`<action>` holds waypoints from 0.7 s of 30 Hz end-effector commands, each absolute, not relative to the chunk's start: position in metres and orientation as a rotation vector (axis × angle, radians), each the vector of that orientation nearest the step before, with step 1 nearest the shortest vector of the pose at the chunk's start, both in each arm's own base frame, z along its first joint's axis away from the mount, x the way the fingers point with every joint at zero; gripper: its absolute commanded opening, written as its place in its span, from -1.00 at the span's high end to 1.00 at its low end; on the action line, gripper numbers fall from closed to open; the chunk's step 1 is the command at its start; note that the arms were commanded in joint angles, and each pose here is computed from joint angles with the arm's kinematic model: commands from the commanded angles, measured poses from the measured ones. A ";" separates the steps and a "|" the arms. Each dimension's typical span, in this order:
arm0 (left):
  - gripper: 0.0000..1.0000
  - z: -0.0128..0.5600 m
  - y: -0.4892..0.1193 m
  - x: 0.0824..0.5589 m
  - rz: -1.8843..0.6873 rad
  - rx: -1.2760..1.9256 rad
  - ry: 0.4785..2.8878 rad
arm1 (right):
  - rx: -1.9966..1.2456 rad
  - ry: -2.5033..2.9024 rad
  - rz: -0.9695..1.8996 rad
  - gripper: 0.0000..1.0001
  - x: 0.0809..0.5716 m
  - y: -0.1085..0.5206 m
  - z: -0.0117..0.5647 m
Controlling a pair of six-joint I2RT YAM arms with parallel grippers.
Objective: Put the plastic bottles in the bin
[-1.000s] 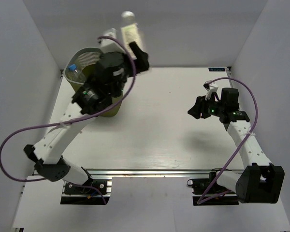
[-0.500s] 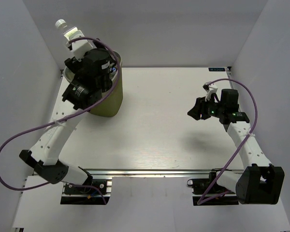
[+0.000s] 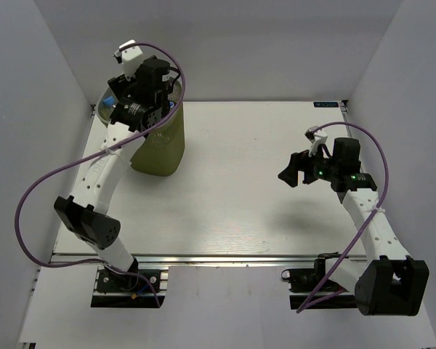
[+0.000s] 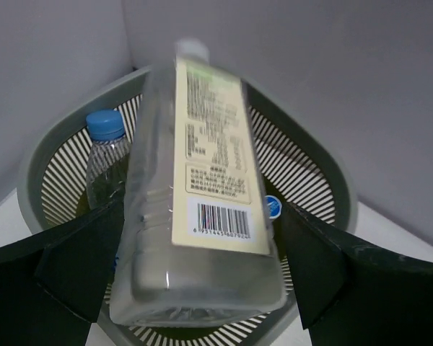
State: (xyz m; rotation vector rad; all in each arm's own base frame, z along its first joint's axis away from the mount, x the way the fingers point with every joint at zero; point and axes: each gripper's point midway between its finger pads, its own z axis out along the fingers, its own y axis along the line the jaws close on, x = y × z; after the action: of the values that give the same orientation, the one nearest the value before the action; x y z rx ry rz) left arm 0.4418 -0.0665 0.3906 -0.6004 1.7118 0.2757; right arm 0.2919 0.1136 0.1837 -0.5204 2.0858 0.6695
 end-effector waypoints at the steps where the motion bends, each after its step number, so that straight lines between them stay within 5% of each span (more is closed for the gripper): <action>1: -1.00 0.429 -0.058 0.422 0.181 -0.602 1.665 | -0.545 2.075 0.690 -0.81 0.287 0.116 0.183; 12: -1.00 0.433 -0.063 0.416 0.066 -0.551 1.690 | -0.557 2.081 0.688 -0.81 0.286 0.116 0.183; 15: -0.74 0.462 -0.101 0.418 -0.093 -0.299 1.657 | -0.585 2.072 0.700 -0.23 0.282 0.118 0.183; 16: -0.56 0.469 -0.116 0.416 -0.157 -0.195 1.652 | -0.595 2.077 0.703 0.27 0.280 0.118 0.183; 18: -0.38 0.484 -0.168 0.398 -0.402 0.084 1.657 | -0.621 2.068 0.669 0.50 0.281 0.115 0.184; 19: -0.31 0.478 -0.193 0.391 -0.494 0.202 1.675 | -0.624 2.070 0.664 0.45 0.281 0.114 0.185; 21: -0.37 0.456 -0.245 0.365 -0.740 0.445 1.719 | -0.619 2.085 0.602 -0.36 0.285 0.107 0.183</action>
State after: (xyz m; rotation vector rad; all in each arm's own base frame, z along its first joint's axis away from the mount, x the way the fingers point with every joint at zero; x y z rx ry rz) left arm 0.4211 -0.1646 0.4350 -0.0161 1.7882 -0.3322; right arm 0.2819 0.1137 0.1757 -0.5777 2.1121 0.6757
